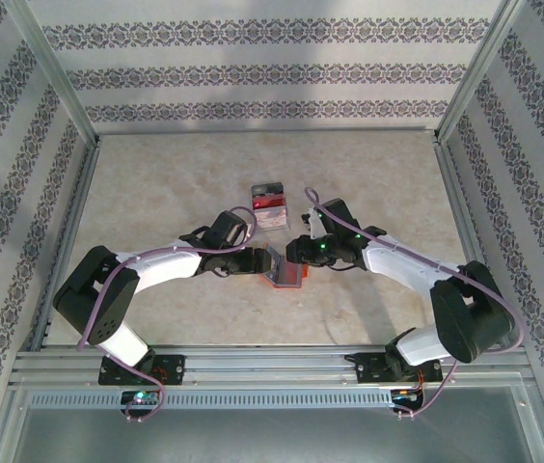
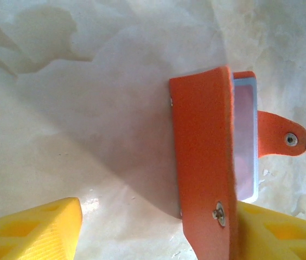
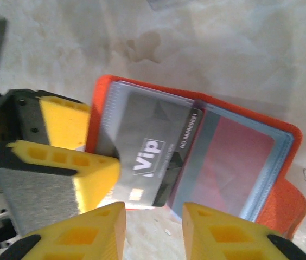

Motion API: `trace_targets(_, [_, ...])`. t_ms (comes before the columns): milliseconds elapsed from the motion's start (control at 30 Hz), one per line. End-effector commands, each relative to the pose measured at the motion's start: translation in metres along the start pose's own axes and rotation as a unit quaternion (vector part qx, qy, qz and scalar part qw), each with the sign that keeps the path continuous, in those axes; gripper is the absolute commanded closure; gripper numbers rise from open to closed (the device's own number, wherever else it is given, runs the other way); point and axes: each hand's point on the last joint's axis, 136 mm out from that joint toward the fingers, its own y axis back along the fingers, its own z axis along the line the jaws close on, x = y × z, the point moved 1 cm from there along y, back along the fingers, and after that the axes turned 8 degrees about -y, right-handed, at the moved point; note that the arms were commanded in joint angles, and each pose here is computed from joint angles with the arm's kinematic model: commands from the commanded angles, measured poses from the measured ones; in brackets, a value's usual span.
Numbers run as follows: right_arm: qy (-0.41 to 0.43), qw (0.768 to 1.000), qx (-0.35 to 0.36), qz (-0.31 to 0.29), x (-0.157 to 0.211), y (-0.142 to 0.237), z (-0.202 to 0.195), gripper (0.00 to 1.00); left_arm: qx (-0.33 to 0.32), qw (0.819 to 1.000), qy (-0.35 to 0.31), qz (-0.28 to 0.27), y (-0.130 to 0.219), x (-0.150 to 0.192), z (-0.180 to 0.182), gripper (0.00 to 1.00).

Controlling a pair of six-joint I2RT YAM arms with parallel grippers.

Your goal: Take the credit cards out of the card holder

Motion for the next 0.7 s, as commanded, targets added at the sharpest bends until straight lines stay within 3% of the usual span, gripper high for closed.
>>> trace_targets(0, [-0.021, 0.999, 0.028, 0.005, 0.003, -0.007, -0.012, 0.64, -0.03, 0.999, 0.019, -0.003, 0.004, 0.001, 0.012, 0.32])
trace_targets(367, [-0.05, 0.993, 0.099, 0.035, 0.016, -0.022, -0.051, 0.64, -0.077, 0.996, 0.048, 0.009, 0.01, 0.011, 0.034, 0.33])
trace_targets(667, [-0.055, 0.99, 0.115, 0.054, 0.025, -0.032, -0.07, 0.67, -0.106, 0.991, 0.082, 0.031, 0.014, 0.026, 0.062, 0.32])
